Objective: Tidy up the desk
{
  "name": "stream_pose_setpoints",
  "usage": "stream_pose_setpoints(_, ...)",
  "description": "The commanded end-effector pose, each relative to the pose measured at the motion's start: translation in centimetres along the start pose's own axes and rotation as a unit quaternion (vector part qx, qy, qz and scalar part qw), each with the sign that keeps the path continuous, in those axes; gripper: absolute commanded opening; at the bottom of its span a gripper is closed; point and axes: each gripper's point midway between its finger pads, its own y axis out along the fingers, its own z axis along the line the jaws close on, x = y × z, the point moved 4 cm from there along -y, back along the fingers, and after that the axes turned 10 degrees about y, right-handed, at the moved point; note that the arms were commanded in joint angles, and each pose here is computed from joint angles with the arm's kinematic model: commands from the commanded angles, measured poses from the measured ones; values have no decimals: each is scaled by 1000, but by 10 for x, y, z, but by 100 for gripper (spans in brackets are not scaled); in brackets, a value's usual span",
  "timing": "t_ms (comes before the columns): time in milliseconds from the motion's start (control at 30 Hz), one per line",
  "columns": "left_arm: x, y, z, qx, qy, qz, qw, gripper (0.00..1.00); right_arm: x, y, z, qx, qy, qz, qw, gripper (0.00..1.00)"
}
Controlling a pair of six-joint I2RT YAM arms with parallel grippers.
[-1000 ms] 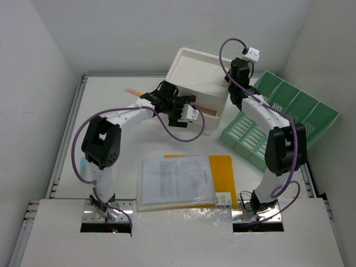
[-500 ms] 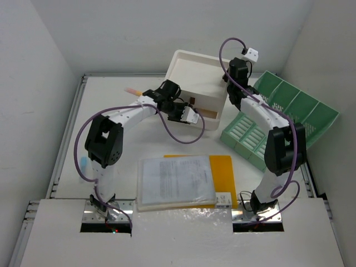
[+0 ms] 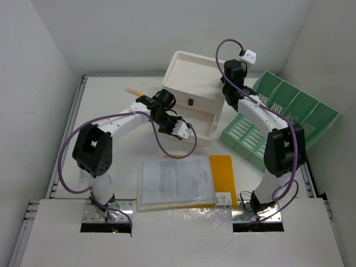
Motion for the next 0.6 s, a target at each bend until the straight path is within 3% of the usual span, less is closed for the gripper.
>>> stream_pose_setpoints(0, 39, -22, 16, 66, 24, -20, 997, 26, -52, 2, -32, -59, -35, 77, 995, 0)
stream_pose_setpoints(67, 41, -32, 34, 119, -16, -15, 993, 51, -54, 4, -30, -50, -41, 81, 995, 0)
stream_pose_setpoints(100, 46, -46, 46, 147, -24, -8, 989, 99, -53, 4, -28, -45, -43, 81, 995, 0)
stream_pose_setpoints(200, 70, -92, 74, 231, -94, -22, 968, 100, -54, 4, -23, -25, -58, 90, 994, 0)
stream_pose_setpoints(233, 80, -106, 79, 255, -152, -40, 954, 100, -53, 4, -23, -22, -64, 90, 994, 0)
stream_pose_setpoints(300, 96, -156, 88, 346, -207, -41, 914, 100, -53, 3, -21, -14, -66, 91, 994, 0)
stream_pose_setpoints(333, 103, -174, 90, 389, -255, -61, 883, 100, -51, 3, -20, -11, -66, 89, 994, 0)
stream_pose_setpoints(400, 109, -212, 70, 452, -287, -50, 843, 100, -48, 2, -17, -4, -67, 85, 994, 0)
stream_pose_setpoints(467, 111, -239, 39, 479, -309, -31, 821, 100, -43, 4, -11, 5, -82, 88, 993, 0)
stream_pose_setpoints(533, 94, -247, 2, 447, -353, 36, 821, 100, -38, 5, 4, 30, -97, 109, 989, 0)
stream_pose_setpoints(567, 83, -264, -15, 457, -367, 59, 808, 100, -37, 5, 8, 44, -117, 118, 985, 0)
